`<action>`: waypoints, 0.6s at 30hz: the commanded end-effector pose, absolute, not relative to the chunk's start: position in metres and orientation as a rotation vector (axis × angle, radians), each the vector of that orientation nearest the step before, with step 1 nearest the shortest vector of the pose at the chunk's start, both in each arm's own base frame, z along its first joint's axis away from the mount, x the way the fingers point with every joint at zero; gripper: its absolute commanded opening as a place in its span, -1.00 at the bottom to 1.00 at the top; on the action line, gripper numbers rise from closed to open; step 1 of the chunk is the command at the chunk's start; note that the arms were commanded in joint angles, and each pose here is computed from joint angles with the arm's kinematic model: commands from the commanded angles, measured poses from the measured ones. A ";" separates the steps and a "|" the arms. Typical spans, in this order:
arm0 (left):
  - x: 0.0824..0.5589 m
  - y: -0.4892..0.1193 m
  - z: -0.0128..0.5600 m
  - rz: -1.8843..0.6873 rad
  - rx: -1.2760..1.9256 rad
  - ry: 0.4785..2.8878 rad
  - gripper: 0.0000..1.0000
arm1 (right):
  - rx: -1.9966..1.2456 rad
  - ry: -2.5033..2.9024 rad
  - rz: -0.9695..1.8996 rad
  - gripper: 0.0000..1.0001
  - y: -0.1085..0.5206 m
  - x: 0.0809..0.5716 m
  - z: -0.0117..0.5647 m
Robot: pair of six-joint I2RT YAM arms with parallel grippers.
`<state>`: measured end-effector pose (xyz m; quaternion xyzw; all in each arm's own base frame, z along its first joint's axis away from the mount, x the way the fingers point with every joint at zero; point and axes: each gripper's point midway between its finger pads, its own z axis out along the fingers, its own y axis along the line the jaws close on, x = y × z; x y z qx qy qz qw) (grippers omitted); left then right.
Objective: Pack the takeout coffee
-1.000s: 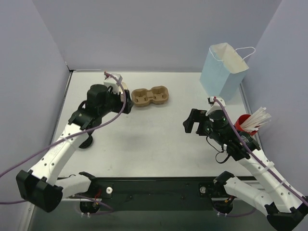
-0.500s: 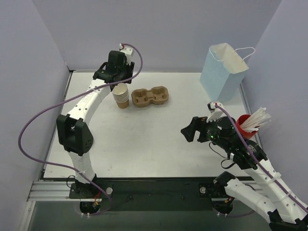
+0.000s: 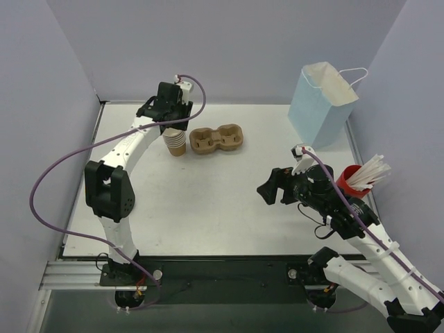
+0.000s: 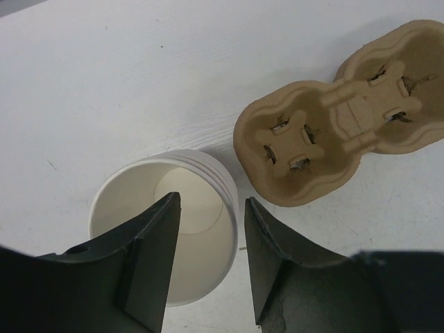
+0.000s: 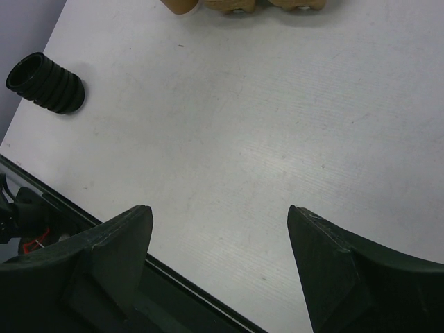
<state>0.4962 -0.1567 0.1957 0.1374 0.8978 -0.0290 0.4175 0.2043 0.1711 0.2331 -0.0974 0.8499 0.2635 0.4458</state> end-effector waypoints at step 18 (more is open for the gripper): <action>0.501 -0.163 0.190 -0.028 0.398 2.231 -0.25 | -0.276 2.031 0.673 0.60 0.174 0.205 0.247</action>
